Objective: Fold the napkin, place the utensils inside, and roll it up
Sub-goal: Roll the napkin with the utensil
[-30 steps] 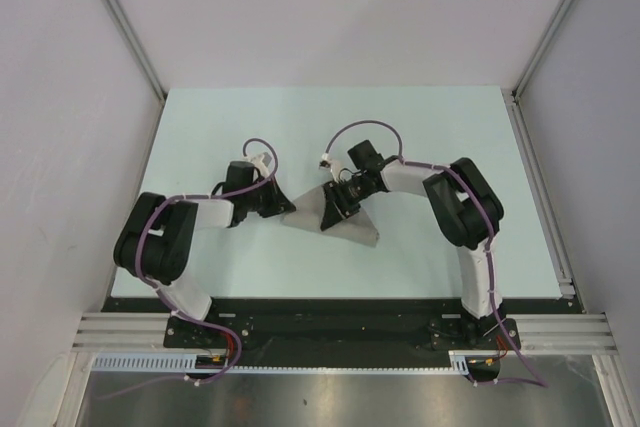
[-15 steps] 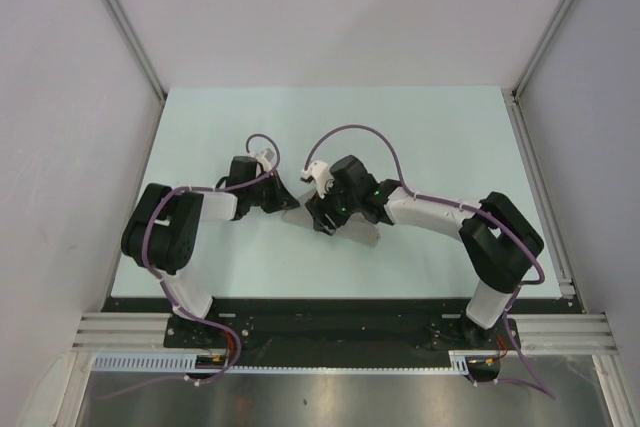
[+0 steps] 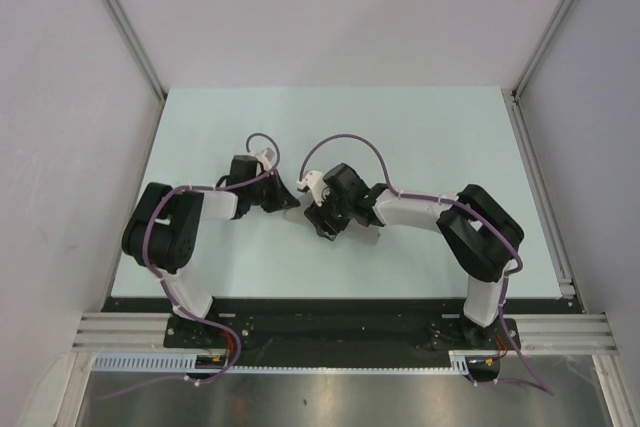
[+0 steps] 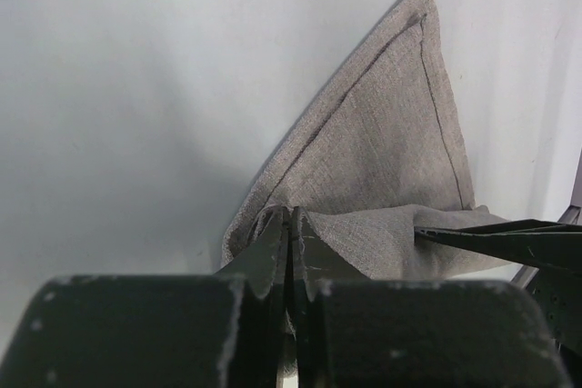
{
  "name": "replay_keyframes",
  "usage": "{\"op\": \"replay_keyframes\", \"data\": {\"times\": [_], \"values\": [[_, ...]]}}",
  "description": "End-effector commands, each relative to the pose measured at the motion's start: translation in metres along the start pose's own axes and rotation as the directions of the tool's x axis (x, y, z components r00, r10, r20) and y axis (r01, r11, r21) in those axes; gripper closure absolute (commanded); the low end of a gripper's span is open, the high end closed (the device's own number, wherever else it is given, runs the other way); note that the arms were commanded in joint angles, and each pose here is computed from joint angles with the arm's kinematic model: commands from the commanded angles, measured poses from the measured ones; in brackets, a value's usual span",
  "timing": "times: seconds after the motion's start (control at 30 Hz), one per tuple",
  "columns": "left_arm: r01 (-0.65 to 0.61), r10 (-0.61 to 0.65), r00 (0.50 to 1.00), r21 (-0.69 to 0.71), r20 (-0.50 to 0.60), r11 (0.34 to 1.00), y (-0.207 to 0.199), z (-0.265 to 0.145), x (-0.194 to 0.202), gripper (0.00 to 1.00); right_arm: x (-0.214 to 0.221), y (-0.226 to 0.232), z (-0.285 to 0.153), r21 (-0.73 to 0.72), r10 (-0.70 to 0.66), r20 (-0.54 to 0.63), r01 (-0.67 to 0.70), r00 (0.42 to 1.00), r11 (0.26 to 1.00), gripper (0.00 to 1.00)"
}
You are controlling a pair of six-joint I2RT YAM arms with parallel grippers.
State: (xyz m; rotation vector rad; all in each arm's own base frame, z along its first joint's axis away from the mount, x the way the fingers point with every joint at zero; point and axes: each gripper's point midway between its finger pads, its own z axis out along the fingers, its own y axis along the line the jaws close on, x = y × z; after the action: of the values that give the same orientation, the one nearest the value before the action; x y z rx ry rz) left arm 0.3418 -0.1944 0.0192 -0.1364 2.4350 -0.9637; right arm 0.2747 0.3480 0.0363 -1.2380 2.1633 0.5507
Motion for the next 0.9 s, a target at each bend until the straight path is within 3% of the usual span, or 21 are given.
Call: {"op": "replay_keyframes", "data": {"times": [0.0,0.17,0.53,0.67,0.87], "values": [[-0.022,0.022,1.0,-0.018,0.019,1.0,0.0,0.003,-0.016,0.93,0.004,-0.004,0.009,-0.004,-0.004,-0.023,0.004,1.0,1.0,0.37],[-0.055,0.056,0.996,-0.011,0.068,0.998,-0.014,-0.007,-0.042,0.72,0.019,-0.016,0.016,0.039,0.03,-0.059,-0.027,0.998,0.999,0.38],[-0.084,0.087,0.977,-0.02,0.195,0.996,-0.027,-0.049,-0.069,0.59,0.04,-0.045,0.022,0.174,0.07,-0.123,-0.048,0.99,0.984,0.43],[-0.113,0.114,0.963,-0.018,0.243,0.993,-0.03,-0.064,-0.066,0.51,0.038,-0.025,0.021,0.055,0.086,-0.13,-0.08,0.988,0.995,0.68],[-0.13,0.13,0.962,-0.019,0.241,0.991,-0.025,-0.071,-0.046,0.48,0.015,0.022,0.002,-0.227,0.121,-0.159,-0.156,0.98,0.961,0.74]]}}
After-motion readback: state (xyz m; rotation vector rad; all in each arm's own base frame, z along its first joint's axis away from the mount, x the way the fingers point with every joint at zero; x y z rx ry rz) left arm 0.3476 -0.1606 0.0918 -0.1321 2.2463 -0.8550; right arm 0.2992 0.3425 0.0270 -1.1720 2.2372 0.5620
